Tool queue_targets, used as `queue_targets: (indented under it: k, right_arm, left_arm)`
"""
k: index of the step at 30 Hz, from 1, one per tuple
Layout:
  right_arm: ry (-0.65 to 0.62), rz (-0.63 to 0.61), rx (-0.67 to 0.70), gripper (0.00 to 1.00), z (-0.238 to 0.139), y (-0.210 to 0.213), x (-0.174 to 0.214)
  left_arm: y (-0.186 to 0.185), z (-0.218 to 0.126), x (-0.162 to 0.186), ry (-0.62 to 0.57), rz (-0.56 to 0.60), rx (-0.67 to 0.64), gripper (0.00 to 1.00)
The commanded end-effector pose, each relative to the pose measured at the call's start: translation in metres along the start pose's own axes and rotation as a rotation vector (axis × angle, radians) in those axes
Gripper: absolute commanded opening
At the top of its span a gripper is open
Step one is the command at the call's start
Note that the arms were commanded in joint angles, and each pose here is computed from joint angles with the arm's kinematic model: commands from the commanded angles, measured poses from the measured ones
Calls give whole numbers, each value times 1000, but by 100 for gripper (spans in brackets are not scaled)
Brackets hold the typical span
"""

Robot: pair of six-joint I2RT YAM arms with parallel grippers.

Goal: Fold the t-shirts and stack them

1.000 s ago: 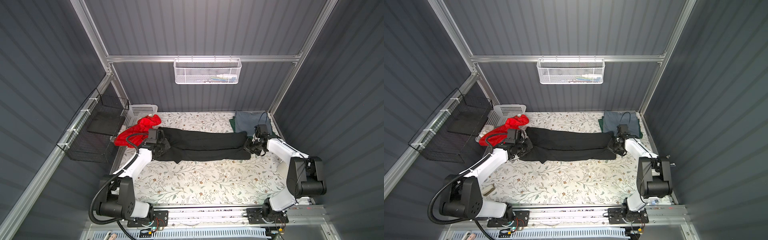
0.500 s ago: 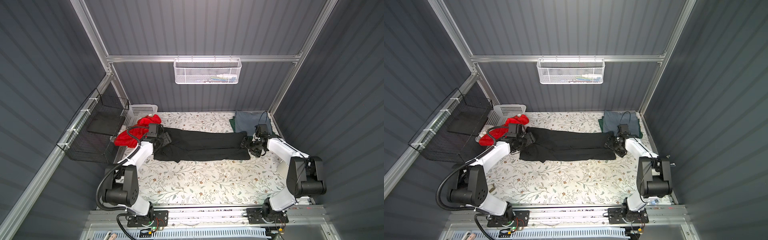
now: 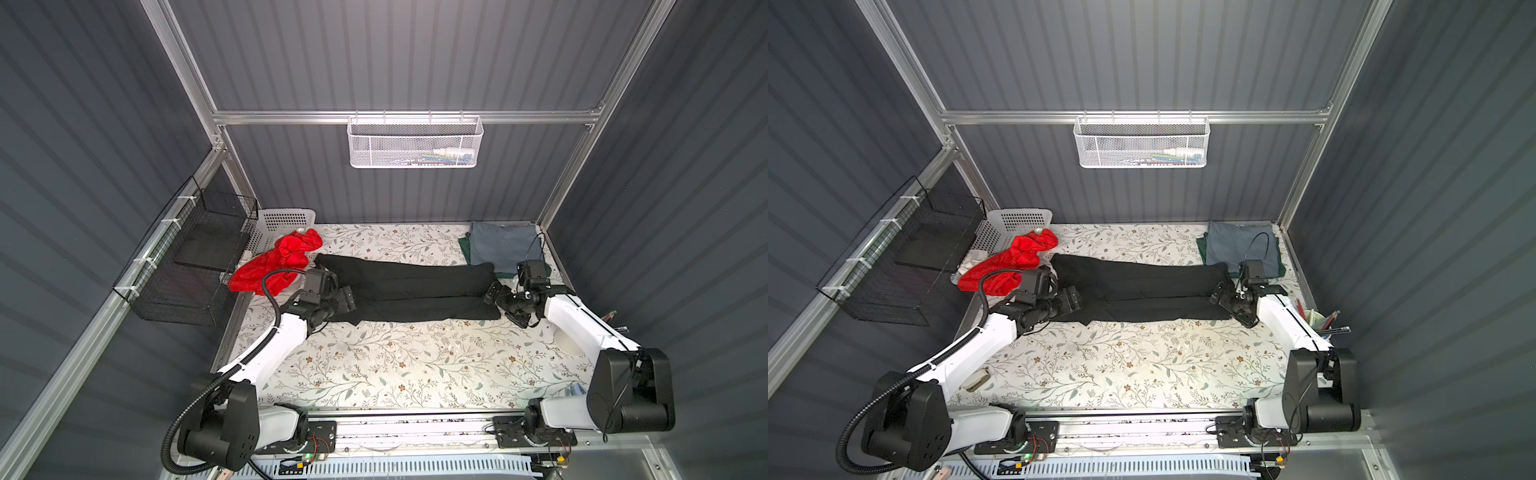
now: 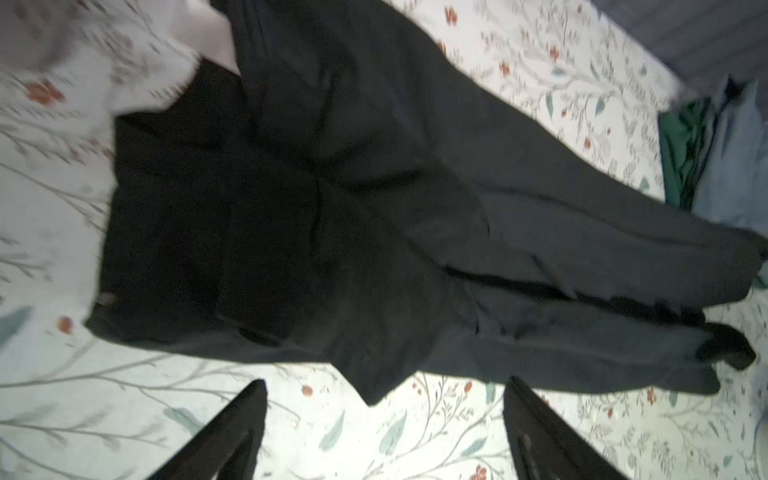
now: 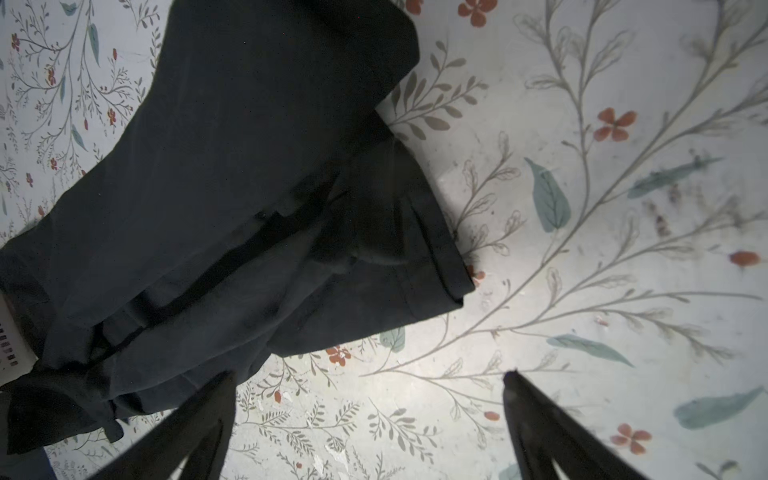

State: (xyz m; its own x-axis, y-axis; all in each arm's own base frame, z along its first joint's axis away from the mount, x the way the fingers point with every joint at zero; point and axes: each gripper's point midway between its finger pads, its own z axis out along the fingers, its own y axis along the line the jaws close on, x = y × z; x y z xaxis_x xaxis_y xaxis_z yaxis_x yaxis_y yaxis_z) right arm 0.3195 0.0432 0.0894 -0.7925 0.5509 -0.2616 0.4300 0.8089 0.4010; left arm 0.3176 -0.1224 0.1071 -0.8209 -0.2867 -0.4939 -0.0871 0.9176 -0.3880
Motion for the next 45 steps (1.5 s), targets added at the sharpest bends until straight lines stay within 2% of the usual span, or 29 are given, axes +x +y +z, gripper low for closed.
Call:
queue_targets:
  k: [1,6,11,16,18,22,26,28,29,37,45]
  right_arm:
    - [16,23,-15,99,1,0,8]
    - [20,27,-30,99,3,1,11]
    - [17,30,-43,99,3,1,12]
    - [20,23,-46,99,3,0,14]
    - [19,19,-48,99,4,0,15]
    - [22,14,-56,99,5,0,16]
    - [25,11,-62,99,6,1,17]
    - [25,10,-65,99,6,2,17]
    - [24,10,-65,99,6,2,16]
    - [12,14,-62,99,9,-1,16]
    - [6,-1,-51,99,7,-5,19]
  left_arm:
    - [-12,6,24,59,-10,74,81]
    - [-11,25,54,149,8,66,78]
    - [-5,44,63,196,14,25,74]
    - [8,59,66,223,19,-47,64]
    - [11,64,68,236,17,-65,54]
    - [14,68,68,240,4,-84,40]
    - [13,65,63,228,-4,-95,13]
    - [12,61,58,214,-3,-104,2]
    - [11,58,54,205,0,-106,0]
    - [-9,41,23,139,28,-73,0]
    - [-22,48,0,122,54,-87,0]
